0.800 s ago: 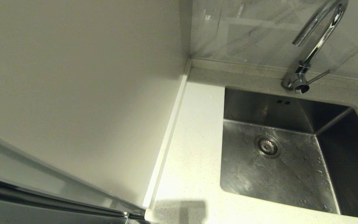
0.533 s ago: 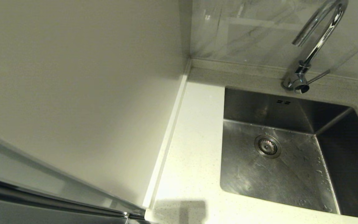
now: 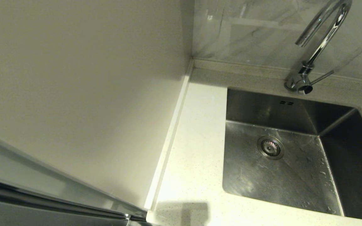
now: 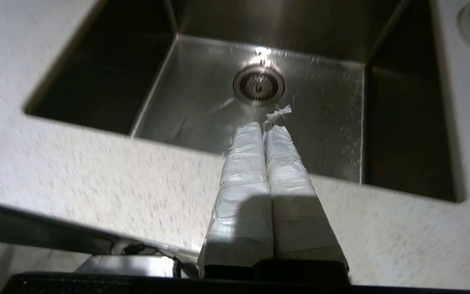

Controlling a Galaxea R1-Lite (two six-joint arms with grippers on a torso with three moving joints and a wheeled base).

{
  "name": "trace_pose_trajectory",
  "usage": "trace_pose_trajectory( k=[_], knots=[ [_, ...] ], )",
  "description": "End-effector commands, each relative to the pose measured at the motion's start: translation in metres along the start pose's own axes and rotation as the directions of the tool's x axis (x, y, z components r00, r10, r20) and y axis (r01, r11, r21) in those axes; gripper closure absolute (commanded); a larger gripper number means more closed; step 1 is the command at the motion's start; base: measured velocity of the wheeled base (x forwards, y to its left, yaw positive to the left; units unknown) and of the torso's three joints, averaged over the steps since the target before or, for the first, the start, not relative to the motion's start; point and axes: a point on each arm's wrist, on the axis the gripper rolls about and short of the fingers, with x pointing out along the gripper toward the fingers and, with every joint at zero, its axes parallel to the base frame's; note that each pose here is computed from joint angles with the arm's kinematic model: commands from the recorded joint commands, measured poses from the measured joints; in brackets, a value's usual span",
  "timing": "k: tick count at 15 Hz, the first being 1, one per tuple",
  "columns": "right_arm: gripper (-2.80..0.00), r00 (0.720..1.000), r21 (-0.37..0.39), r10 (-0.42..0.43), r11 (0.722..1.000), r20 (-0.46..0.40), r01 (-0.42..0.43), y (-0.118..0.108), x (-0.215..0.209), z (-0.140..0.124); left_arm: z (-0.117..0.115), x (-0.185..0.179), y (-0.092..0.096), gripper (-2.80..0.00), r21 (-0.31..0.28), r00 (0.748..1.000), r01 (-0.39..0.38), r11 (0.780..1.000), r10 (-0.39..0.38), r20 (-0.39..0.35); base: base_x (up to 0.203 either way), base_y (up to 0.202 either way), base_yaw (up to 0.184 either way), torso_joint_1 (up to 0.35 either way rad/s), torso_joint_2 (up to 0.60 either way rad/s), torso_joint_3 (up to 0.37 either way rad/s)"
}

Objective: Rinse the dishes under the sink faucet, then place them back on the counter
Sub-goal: Put a bowl into the sink

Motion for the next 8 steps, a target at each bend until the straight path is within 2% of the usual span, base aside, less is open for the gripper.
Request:
trace_pose_trajectory(
  k=[1, 3, 5, 7, 8],
  knots=[
    [0.0, 1.0, 0.006, -0.012, 1.0, -0.026, 0.013, 0.002, 0.01, 0.042, 0.0, 0.0, 0.0, 0.0, -0.001, 1.0, -0.001, 1.0, 0.001, 0.003, 0.0, 0.0, 0.0, 0.0, 0.0, 0.0],
    [0.0, 0.995, 0.007, -0.077, 0.997, -0.06, 0.078, 0.004, 0.03, 0.083, 0.0, 0.0, 0.0, 0.0, -0.001, 1.0, -0.002, 1.0, 0.002, 0.003, 0.0, 0.0, 0.0, 0.0, 0.0, 0.0],
    [0.0, 0.979, -0.008, -0.175, 0.985, -0.104, 0.175, 0.004, 0.062, 0.12, 0.0, 0.0, 0.0, 0.0, -0.001, 1.0, -0.001, 1.0, 0.001, 0.003, 0.0, 0.0, 0.0, 0.0, 0.0, 0.0],
    [0.0, 0.952, -0.048, -0.269, 0.963, -0.145, 0.265, 0.004, 0.1, 0.149, 0.0, 0.0, 0.0, 0.0, -0.001, 1.0, -0.001, 1.0, 0.001, 0.003, 0.0, 0.0, 0.0, 0.0, 0.0, 0.0],
    [0.0, 0.926, -0.091, -0.339, 0.94, -0.169, 0.328, 0.0, 0.121, 0.159, 0.0, 0.0, 0.0, 0.0, -0.001, 1.0, -0.002, 1.0, 0.002, 0.003, 0.0, 0.0, 0.0, 0.0, 0.0, 0.0]
  ],
)
